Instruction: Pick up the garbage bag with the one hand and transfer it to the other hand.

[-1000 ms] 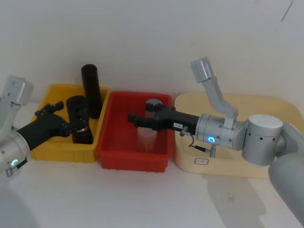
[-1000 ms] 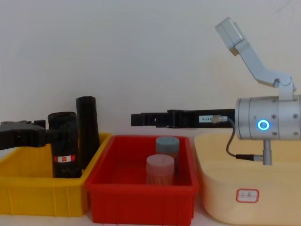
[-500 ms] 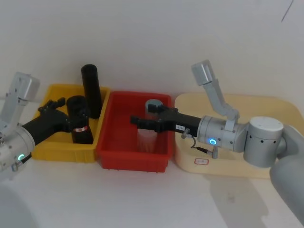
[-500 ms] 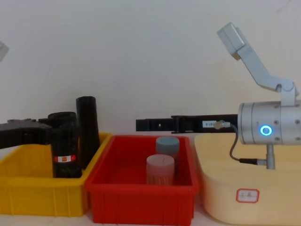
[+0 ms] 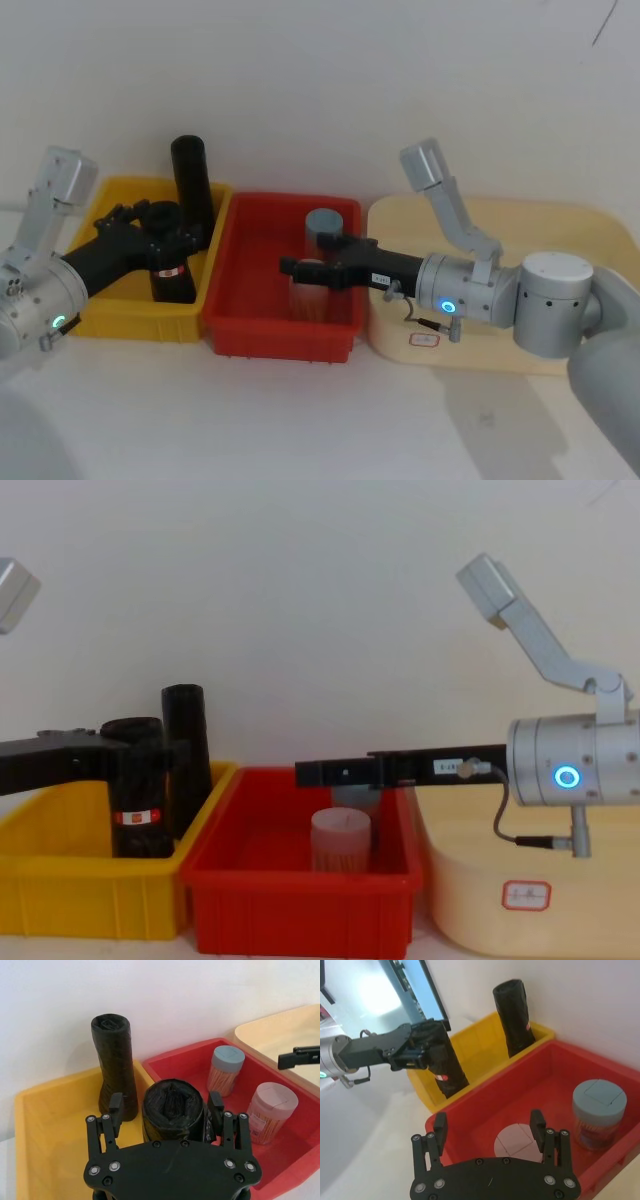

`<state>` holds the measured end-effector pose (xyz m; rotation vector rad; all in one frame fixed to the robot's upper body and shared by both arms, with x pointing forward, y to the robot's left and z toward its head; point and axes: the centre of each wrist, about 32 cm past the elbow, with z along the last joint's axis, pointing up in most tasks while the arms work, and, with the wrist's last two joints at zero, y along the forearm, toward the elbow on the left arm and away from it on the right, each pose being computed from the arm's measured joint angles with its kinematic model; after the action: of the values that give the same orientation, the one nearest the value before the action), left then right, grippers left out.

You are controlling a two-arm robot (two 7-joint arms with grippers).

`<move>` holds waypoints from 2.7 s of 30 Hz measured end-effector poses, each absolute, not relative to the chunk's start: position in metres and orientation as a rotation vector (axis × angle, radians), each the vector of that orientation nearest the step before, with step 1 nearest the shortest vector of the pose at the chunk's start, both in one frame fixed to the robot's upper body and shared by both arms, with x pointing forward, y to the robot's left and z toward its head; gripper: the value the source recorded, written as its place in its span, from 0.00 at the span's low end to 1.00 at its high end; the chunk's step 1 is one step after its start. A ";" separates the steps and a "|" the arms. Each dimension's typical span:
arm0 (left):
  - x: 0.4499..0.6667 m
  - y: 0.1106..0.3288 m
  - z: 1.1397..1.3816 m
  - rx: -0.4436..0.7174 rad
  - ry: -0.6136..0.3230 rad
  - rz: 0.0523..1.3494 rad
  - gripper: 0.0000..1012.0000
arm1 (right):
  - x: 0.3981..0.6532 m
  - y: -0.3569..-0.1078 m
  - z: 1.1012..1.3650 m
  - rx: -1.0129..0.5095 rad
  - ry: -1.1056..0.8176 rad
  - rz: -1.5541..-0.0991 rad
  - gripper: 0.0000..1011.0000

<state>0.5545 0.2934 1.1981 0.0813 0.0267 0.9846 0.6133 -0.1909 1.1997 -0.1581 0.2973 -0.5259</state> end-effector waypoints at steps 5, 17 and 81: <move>0.556 0.292 1.198 0.080 0.027 0.982 0.92 | 0.613 -0.189 1.196 -0.178 0.300 -0.523 0.99; 0.559 0.291 1.198 0.078 0.027 0.979 0.61 | 0.616 -0.184 1.193 -0.214 0.248 -0.535 0.99; 0.560 0.290 1.198 0.076 0.027 0.977 0.37 | 0.643 -0.176 1.211 -0.495 0.097 -0.511 0.75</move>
<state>0.5600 0.2896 1.1981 0.0763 0.0267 0.9775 0.6426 -0.1760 1.2114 -0.4946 0.0973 -0.5108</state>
